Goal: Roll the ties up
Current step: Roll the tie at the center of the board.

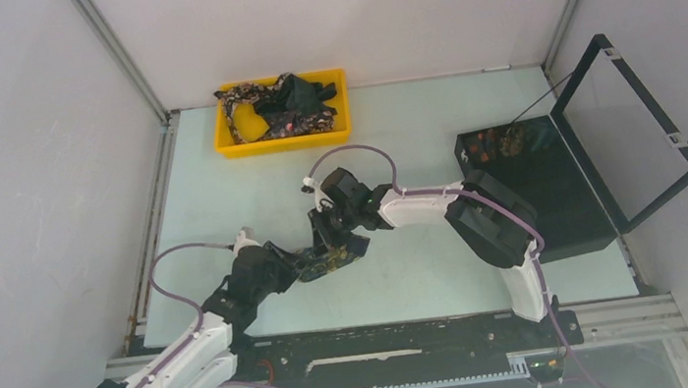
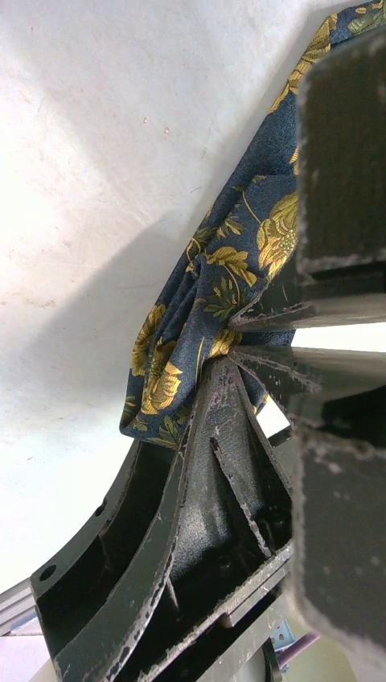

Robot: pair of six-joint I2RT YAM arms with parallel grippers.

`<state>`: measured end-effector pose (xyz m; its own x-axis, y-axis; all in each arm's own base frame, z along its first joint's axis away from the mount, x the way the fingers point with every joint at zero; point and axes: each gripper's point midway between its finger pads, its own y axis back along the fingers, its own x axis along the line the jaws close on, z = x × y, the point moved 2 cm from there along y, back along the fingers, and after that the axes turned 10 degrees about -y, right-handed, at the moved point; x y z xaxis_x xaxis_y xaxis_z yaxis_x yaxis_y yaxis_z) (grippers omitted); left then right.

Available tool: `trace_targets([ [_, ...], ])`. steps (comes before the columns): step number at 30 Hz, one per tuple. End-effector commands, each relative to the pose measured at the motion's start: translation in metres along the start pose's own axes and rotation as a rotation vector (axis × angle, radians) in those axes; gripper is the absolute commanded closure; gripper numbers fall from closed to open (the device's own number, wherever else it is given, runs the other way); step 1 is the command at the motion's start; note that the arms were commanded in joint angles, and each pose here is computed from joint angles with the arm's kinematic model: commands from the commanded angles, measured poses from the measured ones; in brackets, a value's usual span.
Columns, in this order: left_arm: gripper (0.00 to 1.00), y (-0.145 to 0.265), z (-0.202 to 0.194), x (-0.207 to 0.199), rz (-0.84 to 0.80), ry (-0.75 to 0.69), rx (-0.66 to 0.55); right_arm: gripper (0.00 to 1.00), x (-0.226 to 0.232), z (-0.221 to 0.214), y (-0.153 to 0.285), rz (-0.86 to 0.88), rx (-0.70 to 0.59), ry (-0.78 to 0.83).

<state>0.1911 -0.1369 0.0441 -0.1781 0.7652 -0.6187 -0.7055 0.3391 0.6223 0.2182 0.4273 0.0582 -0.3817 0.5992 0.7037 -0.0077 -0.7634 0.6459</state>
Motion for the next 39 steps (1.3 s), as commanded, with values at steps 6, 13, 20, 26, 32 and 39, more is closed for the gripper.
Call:
trace_targets([
  [6,0.81,0.002,-0.009,0.023,0.107,-0.075,0.046,0.81,-0.028,-0.010,0.013,-0.139,0.013,0.009],
  [13,0.84,0.008,0.003,0.020,0.144,-0.150,0.023,0.77,-0.032,-0.009,0.029,-0.161,-0.022,0.003],
  [20,0.86,0.015,0.013,0.017,0.181,-0.230,0.016,0.78,-0.048,-0.016,0.025,-0.190,-0.005,-0.024],
  [26,0.86,0.018,0.017,0.012,0.176,-0.284,0.028,0.78,-0.056,-0.018,0.018,-0.190,0.007,-0.037],
  [32,0.86,0.020,0.019,0.011,0.192,-0.326,0.048,0.78,-0.060,-0.013,0.017,-0.181,0.000,-0.048],
  [39,0.87,0.022,0.018,0.006,0.186,-0.359,0.086,0.78,-0.063,-0.015,0.016,-0.187,0.006,-0.052],
])
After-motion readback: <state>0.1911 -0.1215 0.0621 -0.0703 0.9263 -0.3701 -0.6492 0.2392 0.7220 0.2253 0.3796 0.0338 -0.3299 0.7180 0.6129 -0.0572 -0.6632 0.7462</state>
